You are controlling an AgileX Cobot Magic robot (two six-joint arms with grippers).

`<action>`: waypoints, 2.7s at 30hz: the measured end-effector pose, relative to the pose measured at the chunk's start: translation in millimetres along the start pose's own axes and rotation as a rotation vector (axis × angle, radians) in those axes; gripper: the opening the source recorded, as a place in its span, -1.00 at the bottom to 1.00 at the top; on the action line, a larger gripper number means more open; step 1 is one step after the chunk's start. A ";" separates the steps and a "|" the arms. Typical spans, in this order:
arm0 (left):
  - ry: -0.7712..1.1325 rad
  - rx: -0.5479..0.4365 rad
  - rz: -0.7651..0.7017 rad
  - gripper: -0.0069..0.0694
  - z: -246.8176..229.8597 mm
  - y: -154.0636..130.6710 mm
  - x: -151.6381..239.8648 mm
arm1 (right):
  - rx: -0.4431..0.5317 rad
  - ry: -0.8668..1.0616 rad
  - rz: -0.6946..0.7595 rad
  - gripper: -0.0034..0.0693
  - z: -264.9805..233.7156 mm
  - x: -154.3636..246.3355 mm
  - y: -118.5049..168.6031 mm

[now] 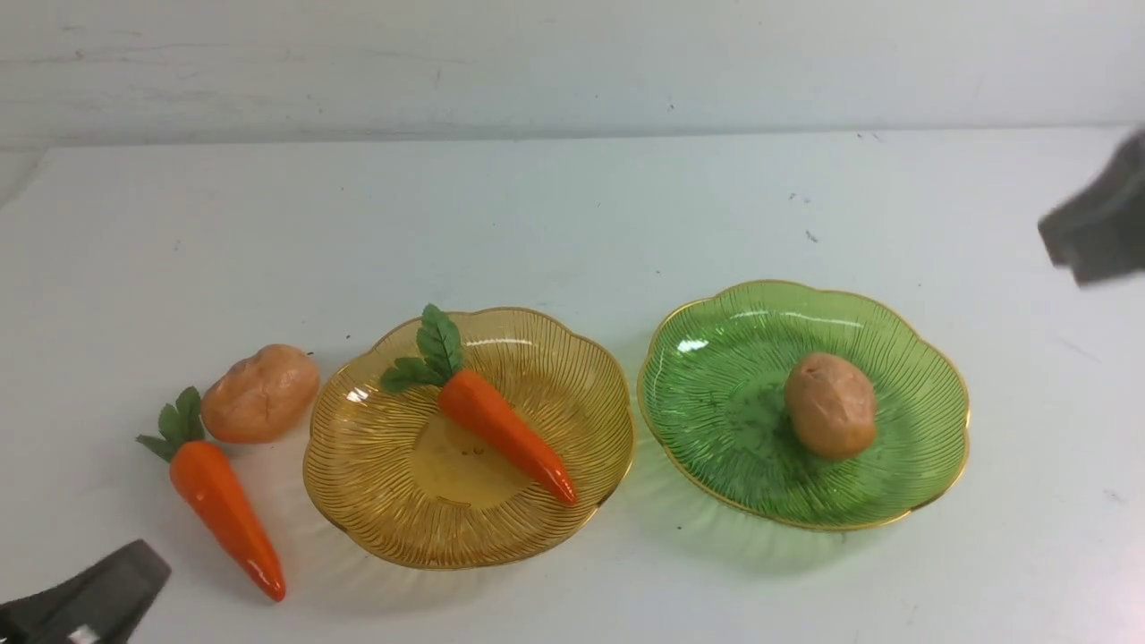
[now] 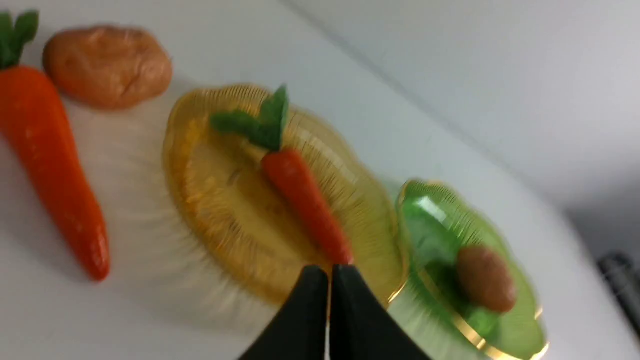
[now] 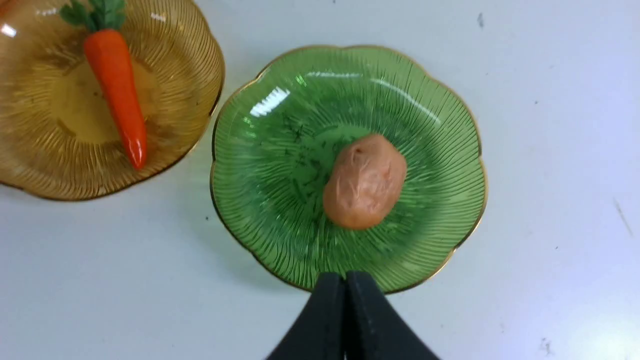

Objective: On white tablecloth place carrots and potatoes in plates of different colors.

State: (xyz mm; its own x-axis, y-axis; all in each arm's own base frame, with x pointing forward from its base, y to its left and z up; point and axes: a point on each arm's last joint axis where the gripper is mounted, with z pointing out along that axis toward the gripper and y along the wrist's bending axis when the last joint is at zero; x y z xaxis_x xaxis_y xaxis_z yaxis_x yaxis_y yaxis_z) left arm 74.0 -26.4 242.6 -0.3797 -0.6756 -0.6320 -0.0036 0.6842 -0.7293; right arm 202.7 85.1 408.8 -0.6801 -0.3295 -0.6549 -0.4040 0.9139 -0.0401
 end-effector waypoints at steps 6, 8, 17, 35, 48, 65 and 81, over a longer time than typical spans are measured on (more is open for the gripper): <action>0.416 -0.294 0.114 -0.83 37.8 -6.1 -17.9 | -0.003 0.032 0.000 -0.95 12.4 55.8 2.3; 0.530 -0.474 0.181 -0.82 66.0 -0.4 -35.3 | 0.018 0.084 -0.017 -0.95 20.6 75.4 0.7; 0.571 -0.770 0.164 -0.03 146.9 19.5 -69.7 | 0.085 0.073 -0.031 -0.95 20.3 77.9 -5.0; 0.654 -0.844 0.111 0.52 222.9 80.9 -33.4 | 0.087 0.057 -0.032 -0.95 19.2 77.1 -5.2; 0.676 -0.699 0.231 -0.27 182.4 -0.7 -86.4 | 0.092 0.074 -0.034 -0.95 19.0 78.6 -5.6; 0.768 -0.328 0.355 0.95 273.9 -35.5 -39.5 | 0.091 0.068 -0.034 -0.95 19.1 78.0 -5.6; 0.870 -0.574 0.472 -0.74 232.6 -38.0 -147.4 | 0.072 0.067 -0.021 -0.95 19.2 78.0 -3.8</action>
State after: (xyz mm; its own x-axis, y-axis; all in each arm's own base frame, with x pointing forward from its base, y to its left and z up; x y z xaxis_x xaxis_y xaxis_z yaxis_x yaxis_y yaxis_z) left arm 345.3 -16.7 302.4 -0.9662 -0.0517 -0.2526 -0.0275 0.9948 -0.0984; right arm 162.9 60.6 343.4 -0.7123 -0.3611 -0.6018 -0.3748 0.9207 -0.1088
